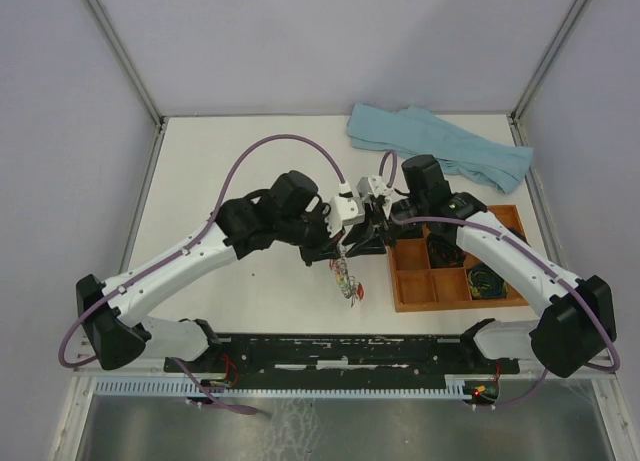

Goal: Remove the keys from the keyring

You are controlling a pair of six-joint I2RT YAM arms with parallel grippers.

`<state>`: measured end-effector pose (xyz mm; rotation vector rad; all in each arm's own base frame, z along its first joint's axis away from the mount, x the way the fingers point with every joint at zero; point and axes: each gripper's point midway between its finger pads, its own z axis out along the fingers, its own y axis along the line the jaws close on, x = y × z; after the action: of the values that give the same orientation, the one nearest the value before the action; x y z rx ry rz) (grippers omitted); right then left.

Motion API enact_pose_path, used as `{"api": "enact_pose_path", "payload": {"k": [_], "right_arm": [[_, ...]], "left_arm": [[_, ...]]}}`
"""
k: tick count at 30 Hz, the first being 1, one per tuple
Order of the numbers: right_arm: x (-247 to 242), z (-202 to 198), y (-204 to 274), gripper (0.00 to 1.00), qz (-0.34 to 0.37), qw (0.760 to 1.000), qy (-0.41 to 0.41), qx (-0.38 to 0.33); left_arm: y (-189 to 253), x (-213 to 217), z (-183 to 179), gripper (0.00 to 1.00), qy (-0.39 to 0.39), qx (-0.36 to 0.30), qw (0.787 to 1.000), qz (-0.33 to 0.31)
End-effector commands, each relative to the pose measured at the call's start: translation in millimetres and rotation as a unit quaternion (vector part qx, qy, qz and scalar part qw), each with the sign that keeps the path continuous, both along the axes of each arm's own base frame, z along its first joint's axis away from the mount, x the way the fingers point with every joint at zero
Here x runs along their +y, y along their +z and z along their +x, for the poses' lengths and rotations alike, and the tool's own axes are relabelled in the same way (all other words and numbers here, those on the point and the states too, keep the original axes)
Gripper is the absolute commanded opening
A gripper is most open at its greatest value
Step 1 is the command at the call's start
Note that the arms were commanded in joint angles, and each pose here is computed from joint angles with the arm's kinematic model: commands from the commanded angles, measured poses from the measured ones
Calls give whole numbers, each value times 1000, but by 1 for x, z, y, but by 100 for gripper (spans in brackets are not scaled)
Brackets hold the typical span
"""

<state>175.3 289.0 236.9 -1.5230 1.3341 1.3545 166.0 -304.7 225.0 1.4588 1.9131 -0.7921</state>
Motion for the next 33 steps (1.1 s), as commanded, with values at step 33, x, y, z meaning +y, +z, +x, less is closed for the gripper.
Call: {"api": "enact_pose_path", "payload": {"k": [33], "right_arm": [[1,-2,12,30,16,999,6,33]], "left_arm": [[44,-12,0,3,-17,-52,994,-95]]}}
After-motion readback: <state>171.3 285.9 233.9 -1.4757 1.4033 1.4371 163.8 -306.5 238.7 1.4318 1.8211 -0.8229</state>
